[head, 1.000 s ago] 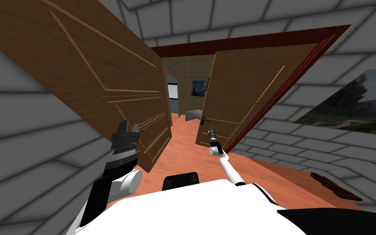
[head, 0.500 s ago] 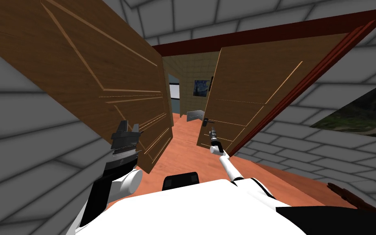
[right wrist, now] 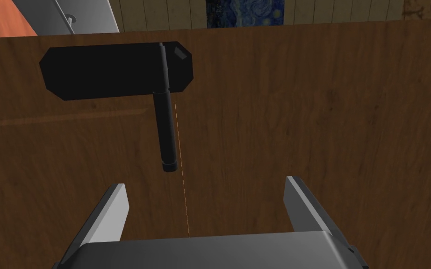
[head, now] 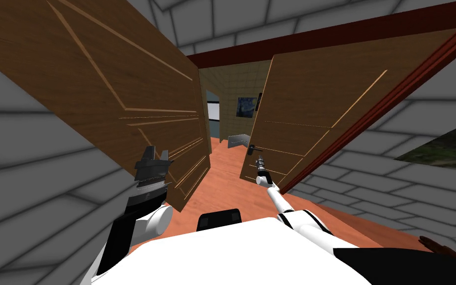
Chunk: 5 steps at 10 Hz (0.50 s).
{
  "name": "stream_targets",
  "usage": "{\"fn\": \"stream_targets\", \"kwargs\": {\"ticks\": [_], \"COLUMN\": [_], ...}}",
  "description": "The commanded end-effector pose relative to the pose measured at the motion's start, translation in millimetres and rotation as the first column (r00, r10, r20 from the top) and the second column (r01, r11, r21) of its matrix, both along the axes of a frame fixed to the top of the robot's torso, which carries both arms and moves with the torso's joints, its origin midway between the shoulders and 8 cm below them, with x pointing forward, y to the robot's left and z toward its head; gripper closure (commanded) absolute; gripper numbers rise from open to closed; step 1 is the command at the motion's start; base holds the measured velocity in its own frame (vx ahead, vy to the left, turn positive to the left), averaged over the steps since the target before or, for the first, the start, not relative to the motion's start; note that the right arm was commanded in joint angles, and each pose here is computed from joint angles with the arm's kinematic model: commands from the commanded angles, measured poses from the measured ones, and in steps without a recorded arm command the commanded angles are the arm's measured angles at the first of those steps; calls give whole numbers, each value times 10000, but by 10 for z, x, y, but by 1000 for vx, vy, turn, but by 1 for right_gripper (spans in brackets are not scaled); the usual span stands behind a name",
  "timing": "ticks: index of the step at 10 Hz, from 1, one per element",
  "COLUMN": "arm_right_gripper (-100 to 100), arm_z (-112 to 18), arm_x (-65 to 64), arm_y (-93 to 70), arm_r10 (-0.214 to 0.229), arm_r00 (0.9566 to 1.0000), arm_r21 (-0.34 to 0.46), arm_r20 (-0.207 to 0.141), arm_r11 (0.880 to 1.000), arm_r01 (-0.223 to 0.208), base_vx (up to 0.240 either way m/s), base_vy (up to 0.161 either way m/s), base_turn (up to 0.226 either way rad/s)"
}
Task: Pull the door open
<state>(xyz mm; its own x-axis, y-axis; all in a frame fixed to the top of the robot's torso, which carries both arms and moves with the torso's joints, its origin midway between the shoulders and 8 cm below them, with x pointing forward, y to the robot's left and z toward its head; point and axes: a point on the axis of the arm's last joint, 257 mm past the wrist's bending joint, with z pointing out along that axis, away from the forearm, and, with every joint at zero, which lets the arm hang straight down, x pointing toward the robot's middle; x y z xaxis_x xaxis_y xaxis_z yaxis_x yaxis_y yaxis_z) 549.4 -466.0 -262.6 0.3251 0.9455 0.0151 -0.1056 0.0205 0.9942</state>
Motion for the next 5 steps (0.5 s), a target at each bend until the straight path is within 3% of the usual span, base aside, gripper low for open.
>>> {"fn": "stream_targets", "kwargs": {"ticks": [1,3,5], "arm_right_gripper": [-100,-100,-100], "arm_z": [-70,-133,-228], "arm_x": [5,2,-17], "arm_y": [-116,-242,-452], "arm_r10": [-245,-505,-946], "arm_r00": [9995,9978,9925], "arm_r21": [38,84,153], "arm_r20": [-223,-435,-776], "arm_r11": [9997,9987,9953], "arm_r01": [246,509,960], "base_vx": [81,88,95], "base_vy": [-28,-26,-27], "base_turn": [67,63,97]}}
